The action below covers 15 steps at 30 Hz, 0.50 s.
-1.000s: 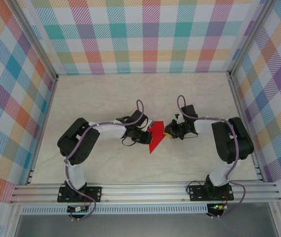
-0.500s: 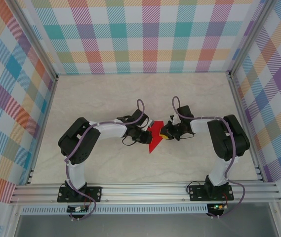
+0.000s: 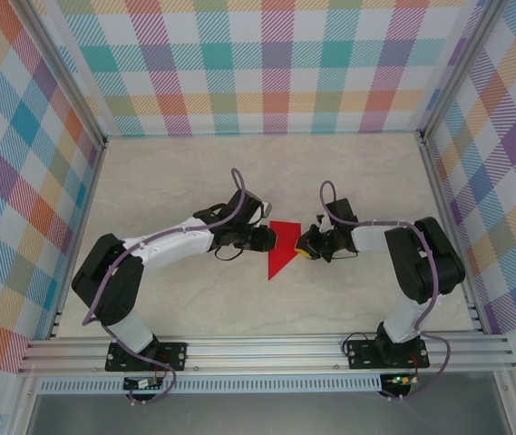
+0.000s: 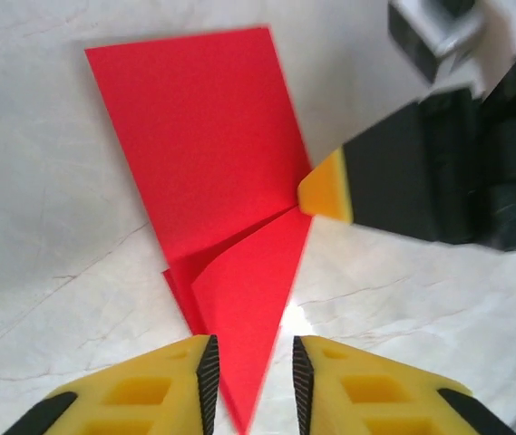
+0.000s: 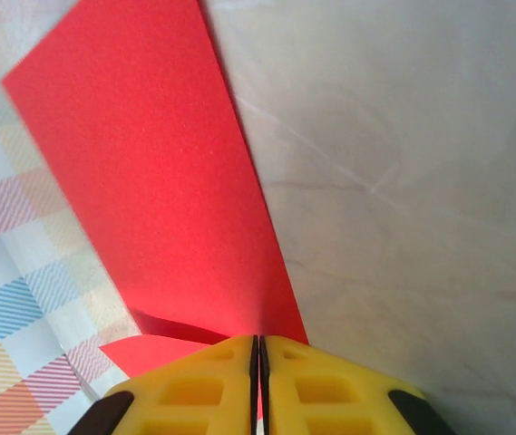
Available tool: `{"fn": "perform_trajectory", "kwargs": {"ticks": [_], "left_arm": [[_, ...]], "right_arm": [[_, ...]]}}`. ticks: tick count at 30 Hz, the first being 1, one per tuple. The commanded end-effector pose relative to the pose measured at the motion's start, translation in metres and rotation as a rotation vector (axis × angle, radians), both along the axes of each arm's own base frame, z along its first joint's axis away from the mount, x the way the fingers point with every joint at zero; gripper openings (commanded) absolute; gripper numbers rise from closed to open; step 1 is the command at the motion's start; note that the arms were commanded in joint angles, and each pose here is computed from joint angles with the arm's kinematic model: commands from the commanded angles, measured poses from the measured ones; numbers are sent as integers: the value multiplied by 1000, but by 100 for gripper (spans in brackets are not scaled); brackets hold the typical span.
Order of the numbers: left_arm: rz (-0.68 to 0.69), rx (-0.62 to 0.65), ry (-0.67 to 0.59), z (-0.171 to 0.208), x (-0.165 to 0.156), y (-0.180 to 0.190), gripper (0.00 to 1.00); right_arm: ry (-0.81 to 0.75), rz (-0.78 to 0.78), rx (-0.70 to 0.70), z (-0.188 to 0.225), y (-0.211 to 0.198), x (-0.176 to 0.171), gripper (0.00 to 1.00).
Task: Fold a paper plane with a square sheet of paper (pick it up from the middle)
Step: Third fold the triangle at the center of the table.
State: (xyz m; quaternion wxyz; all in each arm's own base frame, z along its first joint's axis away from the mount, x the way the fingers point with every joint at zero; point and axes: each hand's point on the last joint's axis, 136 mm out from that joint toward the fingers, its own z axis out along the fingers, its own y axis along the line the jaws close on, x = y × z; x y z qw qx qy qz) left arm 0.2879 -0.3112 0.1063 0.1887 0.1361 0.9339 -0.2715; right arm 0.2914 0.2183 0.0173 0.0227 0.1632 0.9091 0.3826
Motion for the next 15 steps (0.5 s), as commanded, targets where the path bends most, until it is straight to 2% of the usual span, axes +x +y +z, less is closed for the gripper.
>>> {"fn": "perform_trajectory", "kwargs": {"ticks": [1, 3, 9, 15], "left_arm": [[-22, -101, 94, -3, -17, -13, 19], [-45, -121, 134, -10, -23, -24, 14], [-12, -104, 184, -43, -19, -36, 7], [64, 36, 174, -79, -9, -16, 1]], "right_arm": [[25, -42, -30, 0, -5, -7, 12], [22, -36, -32, 2, -5, -6, 12], [-21, 13, 29, 17, 7, 0, 13], [-105, 71, 78, 48, 15, 3, 16]]}}
